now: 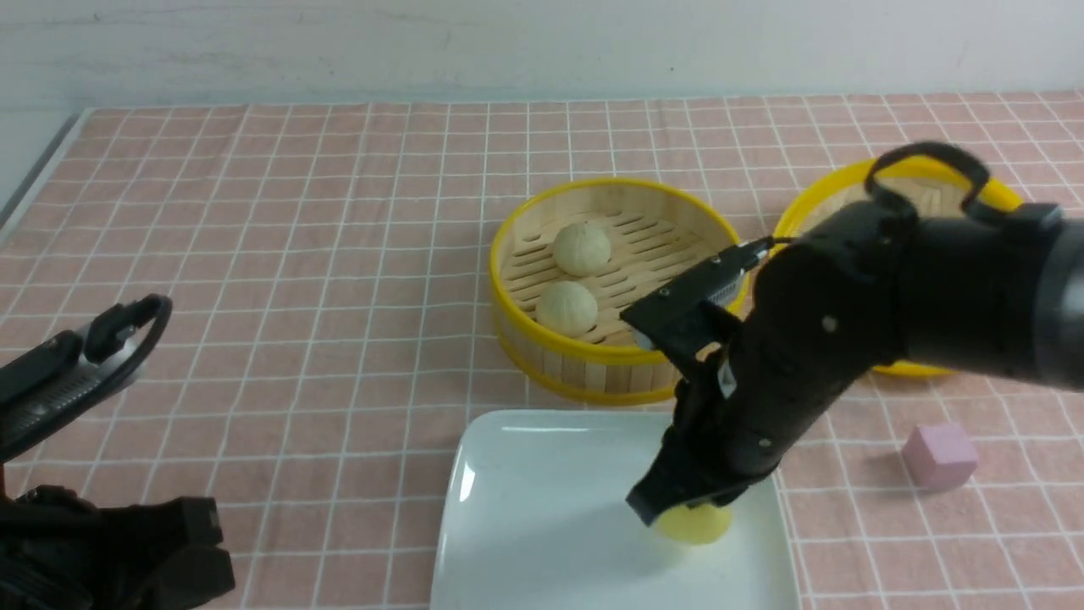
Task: Put the steamed buns into the plate on the pink tablecloth.
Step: 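Move the steamed bun from the bamboo steamer onto the white plate with the right gripper, then reach into the bamboo steamer and grasp a bun with the left gripper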
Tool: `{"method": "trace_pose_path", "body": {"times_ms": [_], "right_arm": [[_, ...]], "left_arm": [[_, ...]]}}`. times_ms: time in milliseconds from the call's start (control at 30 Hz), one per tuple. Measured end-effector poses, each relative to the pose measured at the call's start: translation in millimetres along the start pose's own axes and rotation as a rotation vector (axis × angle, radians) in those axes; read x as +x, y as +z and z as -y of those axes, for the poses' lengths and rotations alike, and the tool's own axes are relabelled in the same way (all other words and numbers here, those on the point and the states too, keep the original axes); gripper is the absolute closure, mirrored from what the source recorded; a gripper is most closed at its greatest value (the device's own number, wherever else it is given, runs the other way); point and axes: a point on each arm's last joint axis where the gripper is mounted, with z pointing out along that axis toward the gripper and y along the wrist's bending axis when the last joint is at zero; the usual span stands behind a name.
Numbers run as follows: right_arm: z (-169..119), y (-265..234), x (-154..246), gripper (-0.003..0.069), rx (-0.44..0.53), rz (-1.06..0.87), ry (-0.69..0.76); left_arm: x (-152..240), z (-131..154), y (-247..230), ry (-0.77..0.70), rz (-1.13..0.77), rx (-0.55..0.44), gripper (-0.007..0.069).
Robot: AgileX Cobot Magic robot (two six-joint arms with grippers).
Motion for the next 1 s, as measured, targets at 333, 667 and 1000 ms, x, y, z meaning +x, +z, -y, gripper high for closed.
{"method": "trace_pose_path", "body": {"times_ms": [333, 667, 1000], "right_arm": [[-9.4, -7.1, 2.5, 0.0219, 0.025, -0.002, 0.014], [6.4, -129.7, 17.7, 0.0379, 0.188, 0.089, -0.088], [25.8, -229.1, 95.0, 0.0672, 0.265, 0.276, -0.066]], "left_arm": [[0.0, -0.2, 0.0, 0.001, 0.000, -0.002, 0.0491], [0.0, -0.2, 0.0, 0.001, 0.000, -0.002, 0.0480], [-25.3, 10.3, -11.7, 0.048, 0.104, -0.004, 0.0518]]}}
